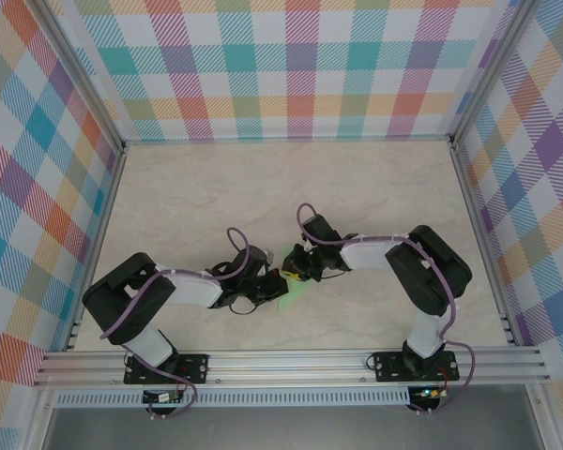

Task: Fold a paper plane with a square sheet of paper (pick it up from the middle)
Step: Fourth fold the wing at the center of the table.

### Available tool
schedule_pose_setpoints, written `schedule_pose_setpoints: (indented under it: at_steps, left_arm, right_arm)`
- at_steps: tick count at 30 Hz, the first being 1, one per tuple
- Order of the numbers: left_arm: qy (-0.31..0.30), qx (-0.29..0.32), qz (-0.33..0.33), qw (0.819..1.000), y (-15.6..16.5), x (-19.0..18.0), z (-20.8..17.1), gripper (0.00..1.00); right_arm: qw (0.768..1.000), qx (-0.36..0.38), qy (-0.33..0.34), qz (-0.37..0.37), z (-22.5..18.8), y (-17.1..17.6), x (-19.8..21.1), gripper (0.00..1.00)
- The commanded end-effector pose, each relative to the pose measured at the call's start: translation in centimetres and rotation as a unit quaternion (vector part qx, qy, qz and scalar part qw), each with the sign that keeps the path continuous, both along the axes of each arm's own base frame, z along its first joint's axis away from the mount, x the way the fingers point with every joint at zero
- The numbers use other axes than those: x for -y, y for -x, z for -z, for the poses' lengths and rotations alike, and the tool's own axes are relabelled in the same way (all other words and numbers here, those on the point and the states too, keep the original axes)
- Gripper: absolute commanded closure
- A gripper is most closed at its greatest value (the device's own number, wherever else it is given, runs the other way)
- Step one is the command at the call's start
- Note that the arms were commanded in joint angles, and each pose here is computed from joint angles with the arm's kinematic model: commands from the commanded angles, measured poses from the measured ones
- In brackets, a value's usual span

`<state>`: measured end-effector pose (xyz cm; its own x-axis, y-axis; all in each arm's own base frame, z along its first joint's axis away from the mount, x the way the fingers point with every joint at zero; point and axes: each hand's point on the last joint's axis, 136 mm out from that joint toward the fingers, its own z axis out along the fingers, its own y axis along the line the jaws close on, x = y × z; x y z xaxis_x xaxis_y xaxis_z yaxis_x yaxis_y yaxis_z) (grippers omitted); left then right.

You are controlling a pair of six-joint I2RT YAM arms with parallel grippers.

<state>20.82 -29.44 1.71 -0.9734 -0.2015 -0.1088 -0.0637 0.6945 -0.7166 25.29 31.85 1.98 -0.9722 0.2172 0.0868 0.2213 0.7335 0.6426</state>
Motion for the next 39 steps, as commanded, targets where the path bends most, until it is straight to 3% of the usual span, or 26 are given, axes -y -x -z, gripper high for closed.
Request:
schedule_pose_setpoints:
  at_steps: [1, 8, 13, 23, 31, 39]
  left_arm:
    - [-0.092, -0.058, -0.004, 0.994, 3.3, -3.9, 4.3, 1.00]
    - [-0.098, -0.050, 0.016, 0.994, 3.4, -3.8, 4.0, 1.00]
    - [-0.098, -0.049, 0.020, 0.994, 3.3, -3.6, 4.0, 1.00]
    - [-0.100, -0.051, 0.021, 0.993, 3.5, -3.8, 4.0, 1.00]
    - [-0.108, -0.055, 0.020, 0.992, 3.7, -4.1, 4.3, 1.00]
    - [-0.113, -0.058, 0.028, 0.992, 4.0, -4.3, 4.5, 1.00]
  right_arm:
    - [0.999, 0.025, 0.015, -0.027, -1.9, -0.7, 0.7, 0.81]
    - [0.993, 0.098, -0.013, -0.064, -6.1, -1.9, 0.6, 0.86]
    - [0.991, 0.084, -0.048, -0.093, -5.1, -0.2, -0.5, 0.99]
    - [0.991, 0.056, -0.030, -0.118, -1.6, 2.1, -1.1, 0.99]
    - [0.994, 0.061, 0.023, -0.093, 1.6, 1.1, 0.7, 0.99]
    - [0.995, 0.079, 0.029, -0.048, 2.4, -0.9, 3.0, 0.97]
